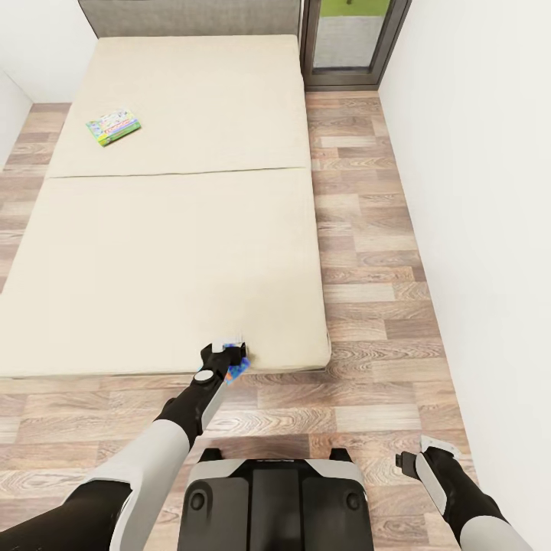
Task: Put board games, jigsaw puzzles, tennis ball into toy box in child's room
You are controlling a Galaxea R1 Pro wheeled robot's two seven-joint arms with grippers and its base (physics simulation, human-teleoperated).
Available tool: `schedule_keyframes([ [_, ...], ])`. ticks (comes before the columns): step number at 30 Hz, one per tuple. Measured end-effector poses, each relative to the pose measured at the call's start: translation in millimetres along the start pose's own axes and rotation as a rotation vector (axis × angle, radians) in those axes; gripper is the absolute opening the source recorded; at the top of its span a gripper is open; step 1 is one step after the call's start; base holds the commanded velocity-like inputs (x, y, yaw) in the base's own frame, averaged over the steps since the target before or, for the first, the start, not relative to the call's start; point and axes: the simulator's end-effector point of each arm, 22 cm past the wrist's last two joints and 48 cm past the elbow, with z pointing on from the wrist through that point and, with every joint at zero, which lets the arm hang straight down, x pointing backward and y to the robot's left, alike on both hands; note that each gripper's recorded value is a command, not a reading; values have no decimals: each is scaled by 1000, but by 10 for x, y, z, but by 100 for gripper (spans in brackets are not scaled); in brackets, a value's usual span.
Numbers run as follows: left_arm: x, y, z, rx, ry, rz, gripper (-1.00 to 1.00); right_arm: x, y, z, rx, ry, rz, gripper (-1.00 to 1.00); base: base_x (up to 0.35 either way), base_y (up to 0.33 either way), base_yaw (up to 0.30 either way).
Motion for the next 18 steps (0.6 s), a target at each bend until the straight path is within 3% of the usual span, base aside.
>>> schedule_keyframes([
  [18,-135,32,5,-9,-26,-13,100,7,-1,2,0,1,0,100,0,0,0],
])
